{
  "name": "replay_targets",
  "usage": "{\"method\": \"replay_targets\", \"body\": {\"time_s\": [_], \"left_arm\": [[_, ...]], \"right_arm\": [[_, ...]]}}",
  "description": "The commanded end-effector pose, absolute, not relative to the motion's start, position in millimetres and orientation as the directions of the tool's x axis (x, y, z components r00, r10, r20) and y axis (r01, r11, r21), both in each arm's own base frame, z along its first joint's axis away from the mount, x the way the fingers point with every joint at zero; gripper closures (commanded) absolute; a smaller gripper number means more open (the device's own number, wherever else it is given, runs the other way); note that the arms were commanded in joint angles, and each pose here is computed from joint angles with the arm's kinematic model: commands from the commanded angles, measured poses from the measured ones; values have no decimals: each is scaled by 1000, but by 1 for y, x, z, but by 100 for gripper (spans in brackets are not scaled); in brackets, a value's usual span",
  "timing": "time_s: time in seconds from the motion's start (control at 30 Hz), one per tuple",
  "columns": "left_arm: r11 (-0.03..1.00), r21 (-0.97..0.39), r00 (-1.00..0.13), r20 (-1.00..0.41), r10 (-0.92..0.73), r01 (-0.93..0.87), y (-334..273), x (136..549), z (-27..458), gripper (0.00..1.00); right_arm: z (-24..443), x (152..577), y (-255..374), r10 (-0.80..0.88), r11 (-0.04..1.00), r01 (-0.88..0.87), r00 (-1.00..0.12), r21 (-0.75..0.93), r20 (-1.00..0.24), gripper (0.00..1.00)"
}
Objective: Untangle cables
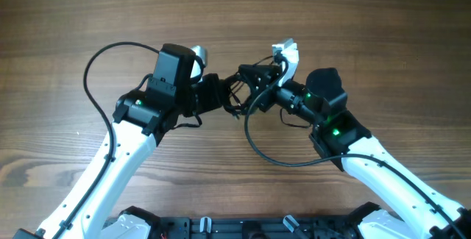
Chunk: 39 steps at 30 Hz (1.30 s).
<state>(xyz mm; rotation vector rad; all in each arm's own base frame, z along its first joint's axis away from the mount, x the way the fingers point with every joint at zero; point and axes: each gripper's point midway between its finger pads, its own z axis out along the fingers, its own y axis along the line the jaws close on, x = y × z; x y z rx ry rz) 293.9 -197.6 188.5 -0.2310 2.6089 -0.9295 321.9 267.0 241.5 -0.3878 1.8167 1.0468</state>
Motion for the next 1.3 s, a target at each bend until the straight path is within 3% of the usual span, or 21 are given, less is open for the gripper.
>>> {"method": "replay_targets", "body": {"time_s": [0.0,0.17,0.23,0.5,0.6,0.73,0.87,1.0,1.13,1.27], "left_arm": [[726,-687,-952,-226,-205,7,-211,279,192,96],[777,-628,-954,-198,-227,-55,-198,274,178,96],[774,-630,-957,-187,-223,-58,-198,273,177,96],[722,-673,-913,-179,-367,-159,-187,298,186,96],[726,-661,-890,-193,-412,-193,-172,307,185,96],[752,-637,-895,-220,-388,-169,-167,307,182,96],[797,-594,-918,-246,-312,-111,-164,298,175,96],[809,-573,-918,-237,-317,-132,-159,296,171,96],[801,-581,-923,-212,-321,-146,-161,292,170,96],[781,-594,-915,-180,-362,-193,-162,292,171,96]], "right_arm": [[239,325,267,101,603,-704,-399,375,-912,95],[253,349,248,87,729,-647,-236,223,-968,96],[258,348,250,78,720,-665,-205,197,-976,96],[183,285,271,-166,528,-779,-486,340,-858,96],[193,272,281,-164,430,-825,-470,366,-867,96],[212,289,276,-126,485,-833,-368,267,-921,96],[228,329,253,-156,668,-744,-182,32,-971,96],[256,337,253,-208,659,-732,45,-174,-977,95],[253,347,242,-285,696,-668,78,-262,-955,95],[236,346,242,-512,620,-607,167,-497,-843,95]]}}
